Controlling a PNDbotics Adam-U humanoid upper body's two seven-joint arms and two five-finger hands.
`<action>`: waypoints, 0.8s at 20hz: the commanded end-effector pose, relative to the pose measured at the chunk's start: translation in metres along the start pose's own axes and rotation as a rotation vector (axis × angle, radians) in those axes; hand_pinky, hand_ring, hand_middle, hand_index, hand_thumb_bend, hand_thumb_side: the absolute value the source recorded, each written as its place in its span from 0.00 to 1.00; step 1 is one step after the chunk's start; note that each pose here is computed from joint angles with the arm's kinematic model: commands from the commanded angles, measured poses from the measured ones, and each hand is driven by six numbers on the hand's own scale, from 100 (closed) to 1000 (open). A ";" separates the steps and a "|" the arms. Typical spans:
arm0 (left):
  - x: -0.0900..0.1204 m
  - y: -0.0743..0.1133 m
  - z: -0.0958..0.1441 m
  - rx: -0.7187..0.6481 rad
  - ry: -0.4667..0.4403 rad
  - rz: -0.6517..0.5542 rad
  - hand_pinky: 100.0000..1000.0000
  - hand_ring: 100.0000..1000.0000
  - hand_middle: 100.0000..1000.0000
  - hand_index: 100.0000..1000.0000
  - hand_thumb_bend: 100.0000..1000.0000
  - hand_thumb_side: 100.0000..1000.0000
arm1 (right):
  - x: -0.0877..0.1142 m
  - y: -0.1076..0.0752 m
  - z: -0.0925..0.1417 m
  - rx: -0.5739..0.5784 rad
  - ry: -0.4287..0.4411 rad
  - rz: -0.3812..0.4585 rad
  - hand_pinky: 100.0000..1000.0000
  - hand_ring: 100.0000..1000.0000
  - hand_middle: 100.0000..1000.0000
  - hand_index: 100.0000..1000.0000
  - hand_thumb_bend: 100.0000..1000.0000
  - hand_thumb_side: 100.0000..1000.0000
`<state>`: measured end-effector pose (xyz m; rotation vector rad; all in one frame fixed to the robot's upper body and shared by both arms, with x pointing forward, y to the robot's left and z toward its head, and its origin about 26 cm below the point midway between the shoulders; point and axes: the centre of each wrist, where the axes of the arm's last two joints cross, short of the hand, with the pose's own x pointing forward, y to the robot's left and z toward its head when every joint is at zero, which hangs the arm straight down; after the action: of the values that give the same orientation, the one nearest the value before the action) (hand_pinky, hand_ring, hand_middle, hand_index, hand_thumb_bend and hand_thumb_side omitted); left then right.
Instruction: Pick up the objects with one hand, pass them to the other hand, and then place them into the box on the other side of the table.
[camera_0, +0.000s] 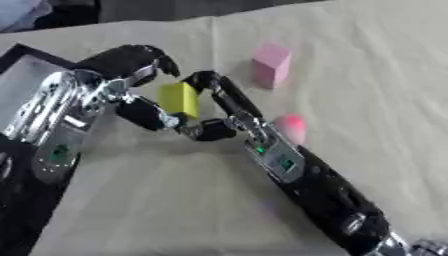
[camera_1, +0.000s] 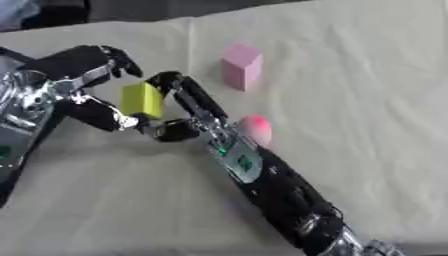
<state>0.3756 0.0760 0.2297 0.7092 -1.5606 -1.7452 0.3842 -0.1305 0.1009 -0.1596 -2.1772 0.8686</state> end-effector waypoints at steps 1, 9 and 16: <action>-0.003 0.008 0.000 0.026 0.000 0.010 0.73 0.71 0.72 0.79 0.45 0.36 | 0.003 -0.002 -0.004 -0.003 -0.029 0.001 0.78 0.45 0.40 0.57 0.01 0.00; -0.005 0.004 -0.006 0.006 -0.014 0.014 0.72 0.70 0.71 0.78 0.48 0.31 | 0.001 0.000 -0.003 0.010 -0.037 -0.018 0.77 0.45 0.40 0.57 0.00 0.00; -0.006 0.000 -0.012 -0.007 -0.019 0.001 0.71 0.67 0.67 0.74 0.44 0.22 | 0.000 0.001 -0.001 0.026 -0.031 -0.035 0.77 0.45 0.40 0.57 0.00 0.00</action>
<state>0.3880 0.0735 0.2192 0.6662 -1.5447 -1.7578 0.3853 -0.1315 0.0976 -0.1114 -2.1791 0.8872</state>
